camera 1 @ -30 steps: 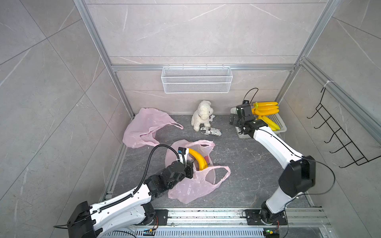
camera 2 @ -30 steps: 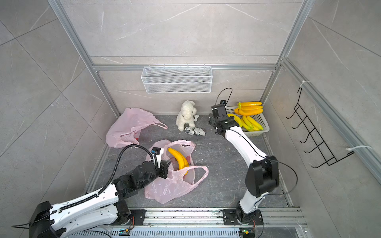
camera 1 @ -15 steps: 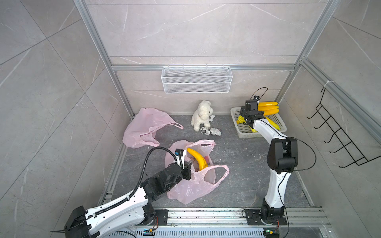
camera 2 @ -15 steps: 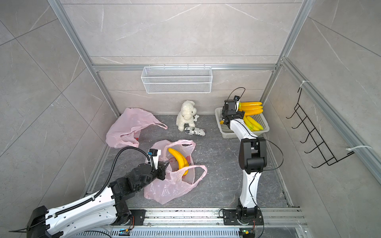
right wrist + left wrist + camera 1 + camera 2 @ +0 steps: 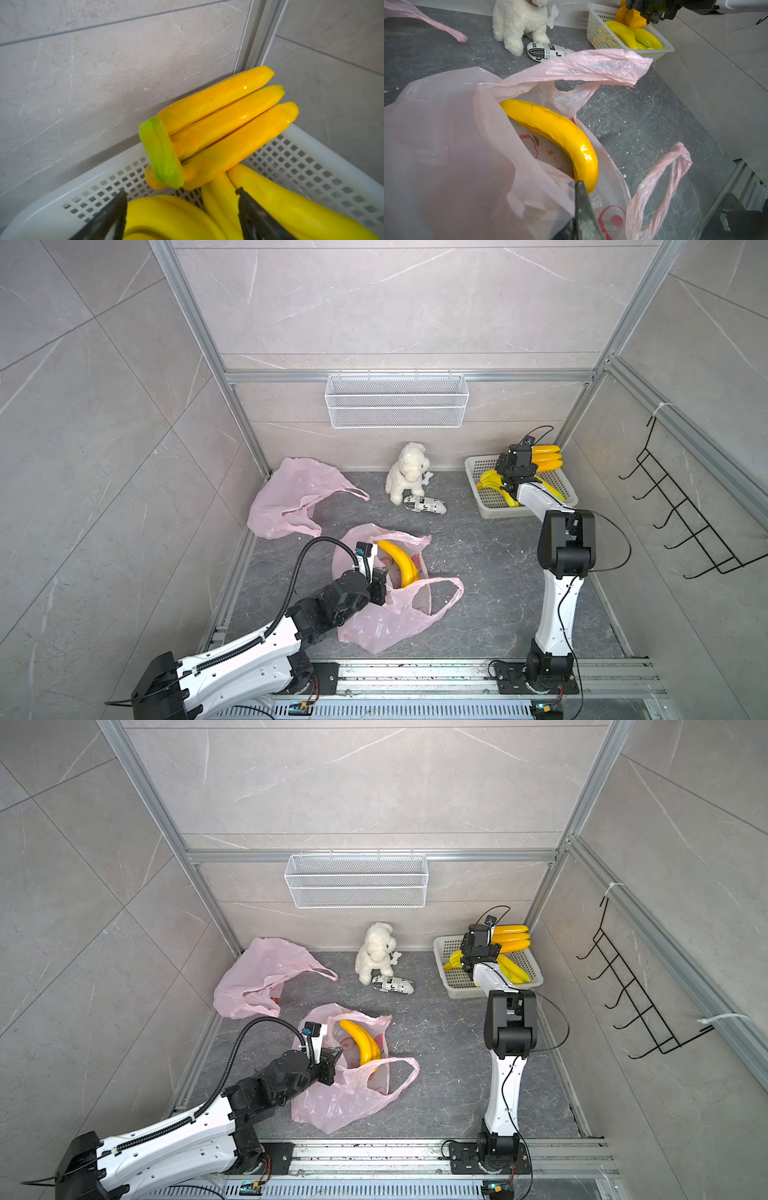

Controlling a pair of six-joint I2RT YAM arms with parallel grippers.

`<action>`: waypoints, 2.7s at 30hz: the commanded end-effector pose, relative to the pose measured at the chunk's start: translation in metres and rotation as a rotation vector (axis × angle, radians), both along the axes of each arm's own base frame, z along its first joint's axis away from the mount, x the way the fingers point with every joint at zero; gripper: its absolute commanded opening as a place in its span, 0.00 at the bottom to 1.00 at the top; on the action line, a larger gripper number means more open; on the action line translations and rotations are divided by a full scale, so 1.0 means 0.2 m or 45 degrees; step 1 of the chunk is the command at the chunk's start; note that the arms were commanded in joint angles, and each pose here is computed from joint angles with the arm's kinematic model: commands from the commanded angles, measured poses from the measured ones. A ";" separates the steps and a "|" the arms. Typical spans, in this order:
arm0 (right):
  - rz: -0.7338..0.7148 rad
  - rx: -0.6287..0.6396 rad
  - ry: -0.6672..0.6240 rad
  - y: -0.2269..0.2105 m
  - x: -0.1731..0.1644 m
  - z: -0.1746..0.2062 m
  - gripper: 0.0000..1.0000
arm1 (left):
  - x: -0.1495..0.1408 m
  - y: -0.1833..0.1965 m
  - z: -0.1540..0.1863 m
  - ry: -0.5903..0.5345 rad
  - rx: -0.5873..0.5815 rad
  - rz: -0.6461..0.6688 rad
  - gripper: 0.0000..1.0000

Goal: Place the banana into a plastic bag & tie a knot
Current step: Pick up the banana from the basket, then place the banana into the plastic bag.

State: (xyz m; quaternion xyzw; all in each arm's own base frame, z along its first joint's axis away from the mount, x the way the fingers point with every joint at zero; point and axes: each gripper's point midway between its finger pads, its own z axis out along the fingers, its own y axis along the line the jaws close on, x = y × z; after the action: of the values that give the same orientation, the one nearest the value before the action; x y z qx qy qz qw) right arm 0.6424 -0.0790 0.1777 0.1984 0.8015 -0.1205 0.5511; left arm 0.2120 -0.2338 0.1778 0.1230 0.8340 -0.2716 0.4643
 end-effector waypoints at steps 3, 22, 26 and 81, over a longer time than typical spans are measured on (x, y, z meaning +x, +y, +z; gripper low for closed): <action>0.074 -0.008 -0.018 0.03 0.11 0.00 0.64 | 0.02 0.00 0.00 -0.010 -0.009 0.009 0.00; 0.135 -0.070 -0.059 0.06 0.05 0.07 0.10 | 0.03 -0.03 -0.02 0.016 -0.014 0.002 0.00; 0.146 -0.068 -0.107 0.08 -0.01 0.11 0.00 | 0.03 -0.03 -0.02 0.020 -0.017 0.002 0.00; 1.188 0.716 0.041 1.18 -2.09 0.28 0.00 | 0.02 -0.11 0.07 0.149 0.015 -0.041 0.00</action>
State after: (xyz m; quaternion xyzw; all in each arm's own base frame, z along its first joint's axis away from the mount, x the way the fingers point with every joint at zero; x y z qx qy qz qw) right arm 0.2374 0.1474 0.2535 -0.0429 0.8011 0.3245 0.5011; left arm 0.2143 -0.2470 0.1757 0.1291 0.8642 -0.2600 0.4110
